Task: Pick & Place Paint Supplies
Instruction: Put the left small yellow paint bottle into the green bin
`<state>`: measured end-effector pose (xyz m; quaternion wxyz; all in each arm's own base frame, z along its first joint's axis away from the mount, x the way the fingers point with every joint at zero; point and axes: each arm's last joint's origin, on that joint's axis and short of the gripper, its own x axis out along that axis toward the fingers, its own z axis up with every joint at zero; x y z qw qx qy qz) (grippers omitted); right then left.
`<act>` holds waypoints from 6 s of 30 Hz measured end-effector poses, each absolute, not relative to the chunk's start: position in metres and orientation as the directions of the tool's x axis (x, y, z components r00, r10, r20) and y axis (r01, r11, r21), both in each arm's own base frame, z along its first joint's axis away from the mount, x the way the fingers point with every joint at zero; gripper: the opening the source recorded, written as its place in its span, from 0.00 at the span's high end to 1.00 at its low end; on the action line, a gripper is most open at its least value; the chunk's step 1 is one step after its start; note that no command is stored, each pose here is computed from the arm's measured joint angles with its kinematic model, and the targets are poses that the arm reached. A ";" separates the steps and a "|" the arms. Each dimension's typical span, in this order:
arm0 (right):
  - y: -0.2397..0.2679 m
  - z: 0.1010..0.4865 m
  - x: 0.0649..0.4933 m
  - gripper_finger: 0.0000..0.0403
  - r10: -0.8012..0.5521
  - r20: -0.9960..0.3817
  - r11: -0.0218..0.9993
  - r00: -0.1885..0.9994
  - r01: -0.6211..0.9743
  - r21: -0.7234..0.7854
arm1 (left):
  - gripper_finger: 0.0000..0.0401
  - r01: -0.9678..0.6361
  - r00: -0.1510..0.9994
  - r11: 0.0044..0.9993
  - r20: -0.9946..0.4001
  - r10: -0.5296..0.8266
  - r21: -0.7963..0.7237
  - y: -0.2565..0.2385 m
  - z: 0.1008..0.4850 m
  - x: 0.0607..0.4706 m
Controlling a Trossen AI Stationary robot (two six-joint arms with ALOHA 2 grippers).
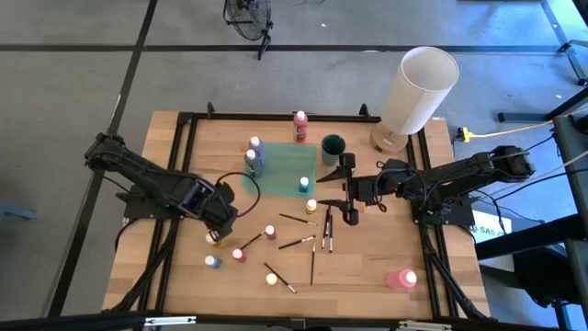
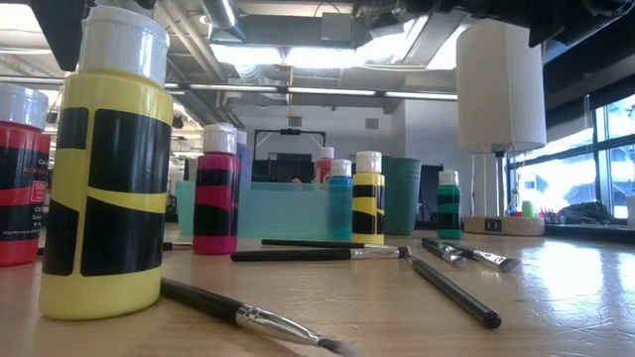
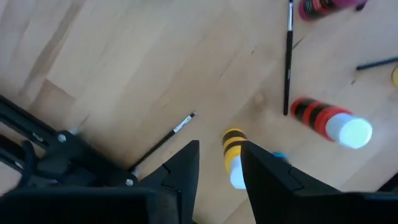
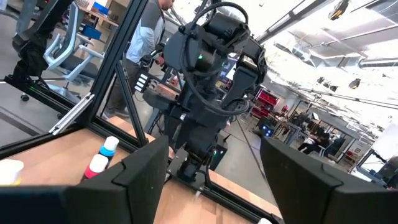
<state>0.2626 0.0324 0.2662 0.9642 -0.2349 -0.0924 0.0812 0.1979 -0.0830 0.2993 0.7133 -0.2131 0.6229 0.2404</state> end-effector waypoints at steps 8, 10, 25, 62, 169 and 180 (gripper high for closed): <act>0.032 0.267 0.262 0.36 0.200 0.147 0.877 0.969 -0.110 -0.468 | 0.69 -0.479 0.127 0.878 -0.989 0.076 0.006 -0.083 0.299 0.200; 0.032 0.267 0.262 0.36 0.200 0.147 0.877 0.969 -0.110 -0.468 | 0.70 -0.451 0.127 0.892 -0.989 0.072 0.007 -0.084 0.299 0.200; 0.032 0.266 0.263 0.36 0.197 0.134 0.877 0.971 -0.114 -0.467 | 0.52 -0.544 0.099 0.839 -0.993 0.059 -0.005 -0.083 0.299 0.198; 0.032 0.265 0.263 0.36 0.200 0.130 0.874 0.971 -0.117 -0.471 | 0.56 -0.846 0.085 0.529 -0.996 0.023 -0.060 -0.126 0.297 0.175; 0.032 0.269 0.262 0.36 0.198 0.170 0.851 0.965 -0.083 -0.519 | 0.57 -0.921 -0.048 0.380 -0.992 0.115 0.088 -0.135 0.267 0.193; 0.032 0.267 0.262 0.36 0.181 0.152 0.852 0.972 -0.078 -0.517 | 0.47 -0.929 0.058 0.369 -0.990 0.132 -0.005 -0.136 0.266 0.202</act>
